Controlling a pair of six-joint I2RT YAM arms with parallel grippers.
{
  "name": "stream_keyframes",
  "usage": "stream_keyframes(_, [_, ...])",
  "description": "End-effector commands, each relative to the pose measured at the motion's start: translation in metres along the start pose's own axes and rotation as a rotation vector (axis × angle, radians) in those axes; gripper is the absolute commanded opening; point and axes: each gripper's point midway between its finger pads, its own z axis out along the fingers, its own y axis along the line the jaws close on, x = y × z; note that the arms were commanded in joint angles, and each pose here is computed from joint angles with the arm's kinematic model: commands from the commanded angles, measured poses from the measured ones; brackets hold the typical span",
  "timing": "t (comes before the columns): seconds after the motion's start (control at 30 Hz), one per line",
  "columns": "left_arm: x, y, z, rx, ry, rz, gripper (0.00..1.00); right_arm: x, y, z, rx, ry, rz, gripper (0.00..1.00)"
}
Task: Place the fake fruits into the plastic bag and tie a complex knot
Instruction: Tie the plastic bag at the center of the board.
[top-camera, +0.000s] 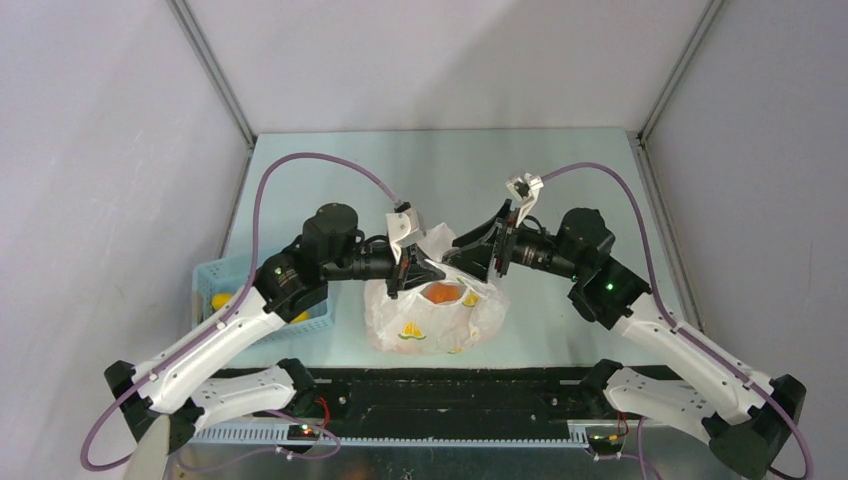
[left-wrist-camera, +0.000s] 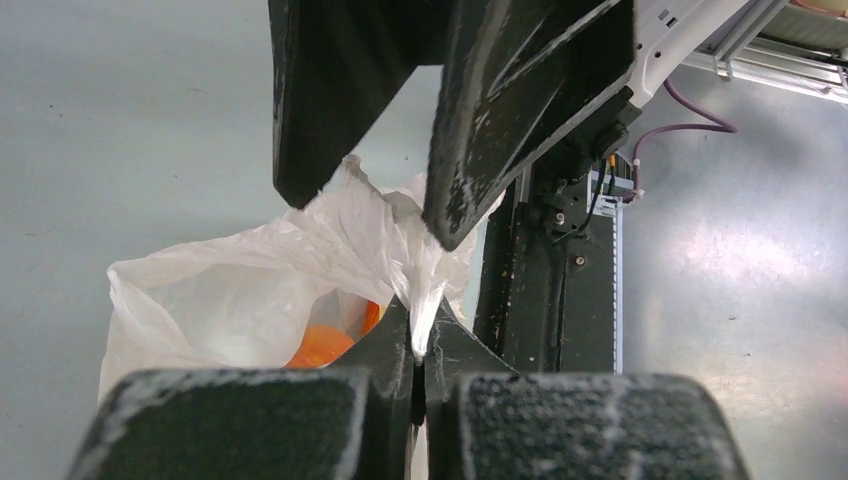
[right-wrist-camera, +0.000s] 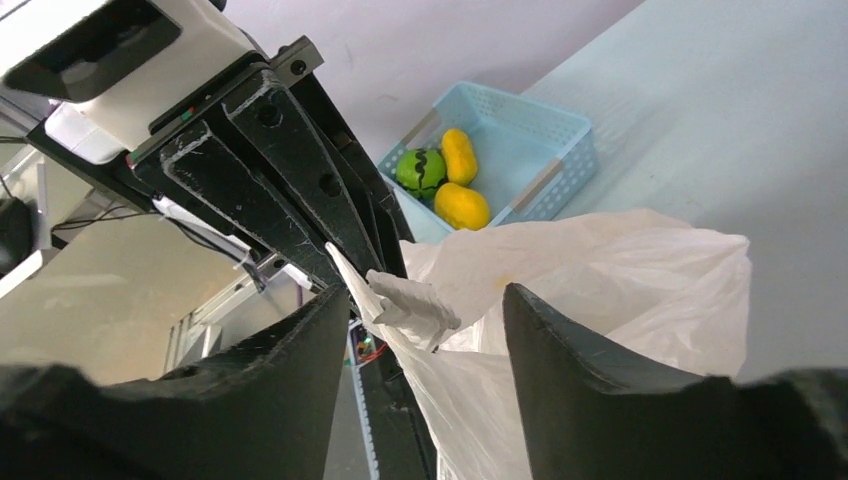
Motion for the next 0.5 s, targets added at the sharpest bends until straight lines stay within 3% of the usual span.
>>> stream_keyframes(0.0, [-0.004,-0.003,0.002,0.023,-0.021,0.034,0.00,-0.005,0.013,0.005,-0.069,-0.015,0.001,0.59])
stream_keyframes(0.13, [-0.002,0.000,0.003,0.012,-0.017,0.032,0.00,-0.005,0.015,0.005,-0.079,-0.013,0.005,0.37])
stream_keyframes(0.27, [-0.001,0.005,0.004,-0.011,-0.010,0.031,0.01,-0.006,0.016,0.002,-0.074,-0.014,0.002,0.04])
stream_keyframes(0.47, [0.004,0.015,0.004,-0.061,0.014,0.033,0.19,-0.013,0.014,-0.008,-0.024,-0.051,-0.033,0.00])
